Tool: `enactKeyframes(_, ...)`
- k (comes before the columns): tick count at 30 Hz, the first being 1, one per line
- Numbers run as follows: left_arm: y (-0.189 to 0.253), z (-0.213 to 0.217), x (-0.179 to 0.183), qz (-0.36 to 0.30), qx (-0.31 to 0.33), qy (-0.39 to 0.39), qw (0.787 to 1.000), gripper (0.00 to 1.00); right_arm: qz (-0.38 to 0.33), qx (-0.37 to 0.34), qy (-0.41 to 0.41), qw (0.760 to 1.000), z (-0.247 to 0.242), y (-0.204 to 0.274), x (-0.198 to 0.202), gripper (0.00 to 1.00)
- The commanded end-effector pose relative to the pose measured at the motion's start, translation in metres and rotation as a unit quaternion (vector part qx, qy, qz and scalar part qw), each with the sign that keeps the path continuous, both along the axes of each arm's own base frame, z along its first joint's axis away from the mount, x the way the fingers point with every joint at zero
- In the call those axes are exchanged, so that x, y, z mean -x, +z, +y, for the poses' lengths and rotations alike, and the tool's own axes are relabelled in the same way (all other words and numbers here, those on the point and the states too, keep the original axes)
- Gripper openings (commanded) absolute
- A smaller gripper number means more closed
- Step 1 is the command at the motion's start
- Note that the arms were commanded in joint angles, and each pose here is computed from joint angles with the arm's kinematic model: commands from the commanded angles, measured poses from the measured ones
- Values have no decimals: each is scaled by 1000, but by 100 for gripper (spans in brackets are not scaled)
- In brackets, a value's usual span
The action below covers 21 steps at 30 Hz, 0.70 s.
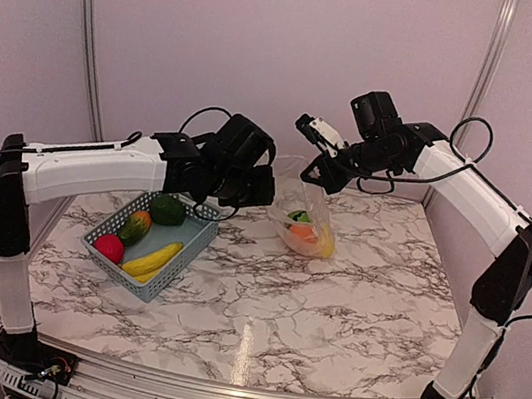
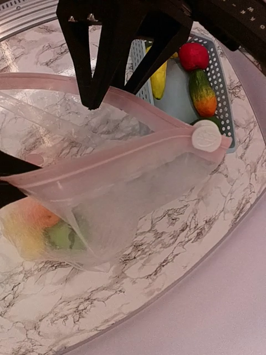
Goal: Place the food in the zip-top bag and seal the zipper
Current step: Adjust the zipper food storage bag at the center of the board.
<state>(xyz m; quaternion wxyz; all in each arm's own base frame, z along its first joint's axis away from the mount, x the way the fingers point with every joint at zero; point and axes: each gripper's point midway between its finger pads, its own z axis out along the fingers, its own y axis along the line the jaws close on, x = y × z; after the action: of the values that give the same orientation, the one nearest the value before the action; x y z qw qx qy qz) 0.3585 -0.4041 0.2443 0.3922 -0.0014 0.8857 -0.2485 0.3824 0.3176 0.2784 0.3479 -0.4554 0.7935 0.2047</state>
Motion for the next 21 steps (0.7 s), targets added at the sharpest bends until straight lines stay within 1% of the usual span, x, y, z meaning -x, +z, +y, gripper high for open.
enactKeyframes(1, -5, -13, -9, 29, 16, -18, 999, 24, -29, -11, -14, 999, -2, 19, -10, 0)
enactKeyframes(4, 2, -20, -17, 37, 37, -20, 998, 1, -36, -7, -21, 999, -5, 21, -11, 0)
enactKeyframes(7, 31, -25, -20, 23, 53, -26, 998, 0, -51, 5, -35, 998, -11, 23, -16, 0)
enactKeyframes(10, 80, -24, -15, -18, 83, -29, 996, 0, -64, 18, -53, 996, -20, 22, -21, 0)
enactKeyframes(11, 89, -21, -14, -28, 87, -25, 996, 0, -66, 20, -58, 996, -23, 21, -23, 0)
enactKeyframes(12, 89, -15, -13, -31, 84, -16, 996, 0, -68, 22, -64, 995, -26, 22, -26, 0)
enactKeyframes(14, 74, -3, -13, -21, 70, 1, 997, 0, -73, 21, -71, 995, -30, 25, -30, 0)
enactKeyframes(16, 47, 4, -14, 13, 60, 5, 998, 0, -83, 21, -78, 993, -35, 31, -35, 0)
enactKeyframes(18, 27, 3, -15, 50, 67, -5, 996, 0, -97, 20, -85, 991, -39, 41, -40, 0)
enactKeyframes(19, 24, 1, -16, 58, 69, -9, 996, 0, -108, 19, -89, 990, -42, 48, -43, 0)
enactKeyframes(21, 27, -3, -19, 55, 71, -16, 996, 0, -133, 20, -105, 985, -50, 63, -51, 0)
